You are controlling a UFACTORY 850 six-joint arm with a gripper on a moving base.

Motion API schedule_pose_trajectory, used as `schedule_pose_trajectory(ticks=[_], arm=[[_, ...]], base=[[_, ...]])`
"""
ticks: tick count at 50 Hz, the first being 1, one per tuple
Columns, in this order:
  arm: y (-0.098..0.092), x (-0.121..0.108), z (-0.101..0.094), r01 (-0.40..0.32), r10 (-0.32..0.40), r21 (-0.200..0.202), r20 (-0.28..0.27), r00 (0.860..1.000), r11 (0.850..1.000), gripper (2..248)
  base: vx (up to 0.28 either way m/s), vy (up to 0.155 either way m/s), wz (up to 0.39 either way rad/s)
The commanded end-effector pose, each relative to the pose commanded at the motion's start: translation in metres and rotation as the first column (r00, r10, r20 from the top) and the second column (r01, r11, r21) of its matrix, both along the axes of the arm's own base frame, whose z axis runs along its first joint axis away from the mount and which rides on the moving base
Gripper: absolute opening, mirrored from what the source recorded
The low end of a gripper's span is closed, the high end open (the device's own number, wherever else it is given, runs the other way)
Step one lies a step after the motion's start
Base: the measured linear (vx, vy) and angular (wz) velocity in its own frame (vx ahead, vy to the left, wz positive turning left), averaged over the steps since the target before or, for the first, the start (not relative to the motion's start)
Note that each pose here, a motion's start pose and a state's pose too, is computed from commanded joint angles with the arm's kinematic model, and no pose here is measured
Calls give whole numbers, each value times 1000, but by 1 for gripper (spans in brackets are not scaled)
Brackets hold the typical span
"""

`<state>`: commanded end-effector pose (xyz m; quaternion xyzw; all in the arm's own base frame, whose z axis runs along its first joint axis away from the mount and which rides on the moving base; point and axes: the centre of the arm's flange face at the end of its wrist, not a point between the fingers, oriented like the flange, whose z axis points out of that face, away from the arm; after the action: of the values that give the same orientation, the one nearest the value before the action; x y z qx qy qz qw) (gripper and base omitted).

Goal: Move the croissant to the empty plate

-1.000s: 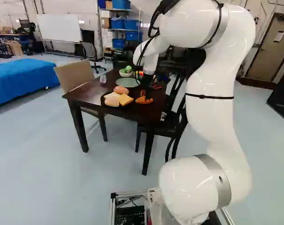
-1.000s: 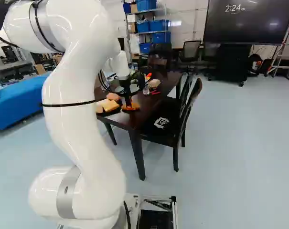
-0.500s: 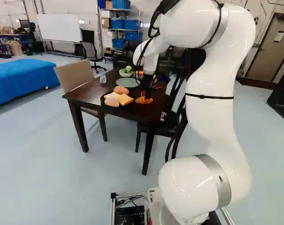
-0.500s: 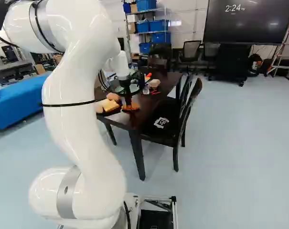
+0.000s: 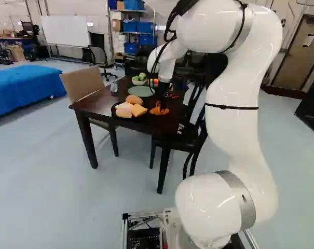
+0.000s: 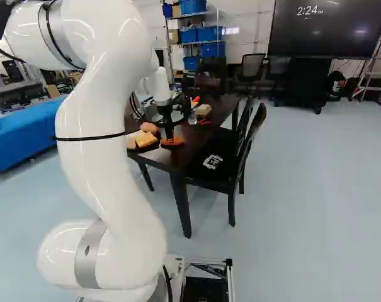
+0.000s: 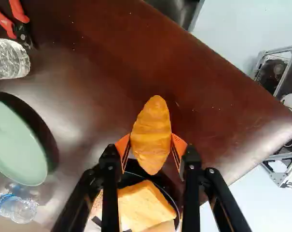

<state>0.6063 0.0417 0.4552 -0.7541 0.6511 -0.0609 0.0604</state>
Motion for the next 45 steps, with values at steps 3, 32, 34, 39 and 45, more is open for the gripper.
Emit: schedule_pose_trajectory(ticks=[3, 32, 34, 39, 45], arm=[[0, 0, 0, 0, 0, 0, 0, 1000, 1000, 136], [-1, -11, 32, 0, 0, 3, 49, 999, 1000, 136], [-1, -12, 35, 0, 0, 4, 54, 999, 1000, 136], [-1, -13, 37, 0, 0, 4, 56, 998, 1000, 136], [-1, -13, 37, 0, 0, 4, 56, 998, 1000, 136]], base=[[0, 0, 0], [0, 0, 0], [0, 0, 0], [0, 0, 0], [0, 0, 0]])
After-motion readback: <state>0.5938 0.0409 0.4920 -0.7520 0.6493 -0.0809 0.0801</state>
